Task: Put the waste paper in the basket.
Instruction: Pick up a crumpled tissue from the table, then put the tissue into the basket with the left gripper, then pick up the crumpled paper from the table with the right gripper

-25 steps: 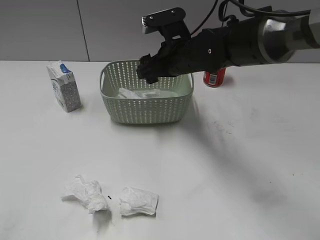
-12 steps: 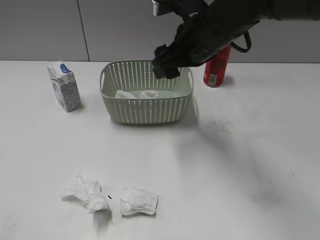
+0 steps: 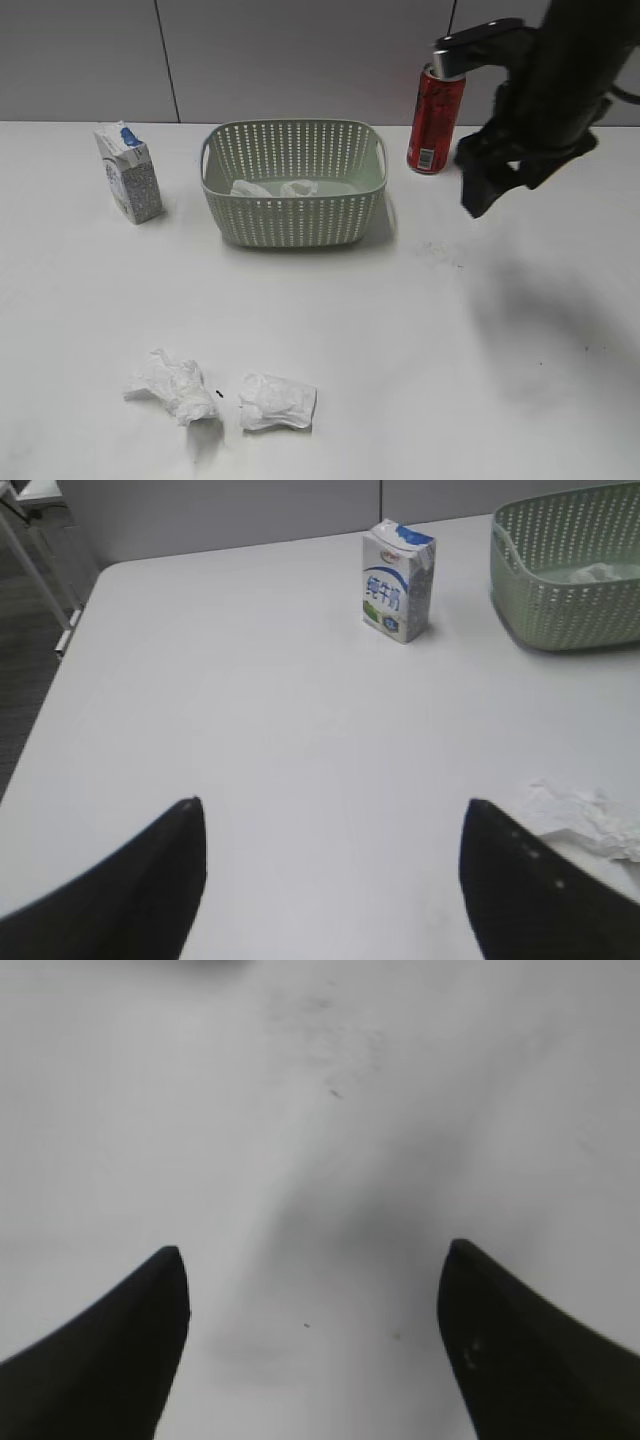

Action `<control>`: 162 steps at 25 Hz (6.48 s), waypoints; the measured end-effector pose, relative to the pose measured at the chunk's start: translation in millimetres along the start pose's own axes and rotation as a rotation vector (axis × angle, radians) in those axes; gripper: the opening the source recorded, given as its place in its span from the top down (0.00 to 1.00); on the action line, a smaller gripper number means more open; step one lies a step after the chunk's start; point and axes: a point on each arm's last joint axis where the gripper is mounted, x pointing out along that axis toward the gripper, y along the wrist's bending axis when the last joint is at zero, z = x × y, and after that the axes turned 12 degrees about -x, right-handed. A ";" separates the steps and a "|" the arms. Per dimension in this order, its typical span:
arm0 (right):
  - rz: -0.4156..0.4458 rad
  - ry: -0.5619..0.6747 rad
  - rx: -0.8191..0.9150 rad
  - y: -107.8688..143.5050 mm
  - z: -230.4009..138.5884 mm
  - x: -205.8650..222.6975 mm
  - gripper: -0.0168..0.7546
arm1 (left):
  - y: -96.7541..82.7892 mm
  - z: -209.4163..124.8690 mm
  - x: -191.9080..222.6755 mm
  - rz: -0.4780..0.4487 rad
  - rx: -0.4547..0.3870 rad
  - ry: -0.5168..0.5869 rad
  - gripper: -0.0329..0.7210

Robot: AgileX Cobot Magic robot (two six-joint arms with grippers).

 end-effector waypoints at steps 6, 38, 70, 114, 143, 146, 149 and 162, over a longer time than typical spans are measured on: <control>-0.049 -0.019 0.188 -37.3 -66.0 -28.1 0.22 | -7.6 10.9 16.3 -0.167 -0.001 0.122 0.19; -0.337 -0.708 0.218 82.2 -289.7 -95.6 0.24 | -113.4 -23.6 267.2 -0.339 0.227 1.091 0.19; -0.389 -0.810 0.235 99.7 -322.7 -96.2 0.24 | -112.4 -61.4 304.3 -0.275 0.186 1.246 0.98; -0.388 -0.811 0.236 99.7 -322.7 -96.2 0.24 | -160.1 102.7 370.3 -0.324 0.322 0.488 0.14; -0.089 -0.555 0.217 60.6 -223.6 -86.3 0.24 | 16.6 130.7 181.7 -0.004 0.000 0.659 0.18; -0.037 -0.479 0.192 47.3 -196.4 -78.0 0.24 | 13.4 113.0 151.0 -0.004 0.006 0.611 0.18; 0.004 -0.417 0.166 34.5 -169.9 -69.2 0.24 | 10.7 93.1 122.5 -0.005 0.014 0.566 0.19; 0.240 -0.264 -0.282 130.6 -50.1 -8.0 0.24 | -0.6 11.5 29.1 -0.060 0.040 0.183 0.19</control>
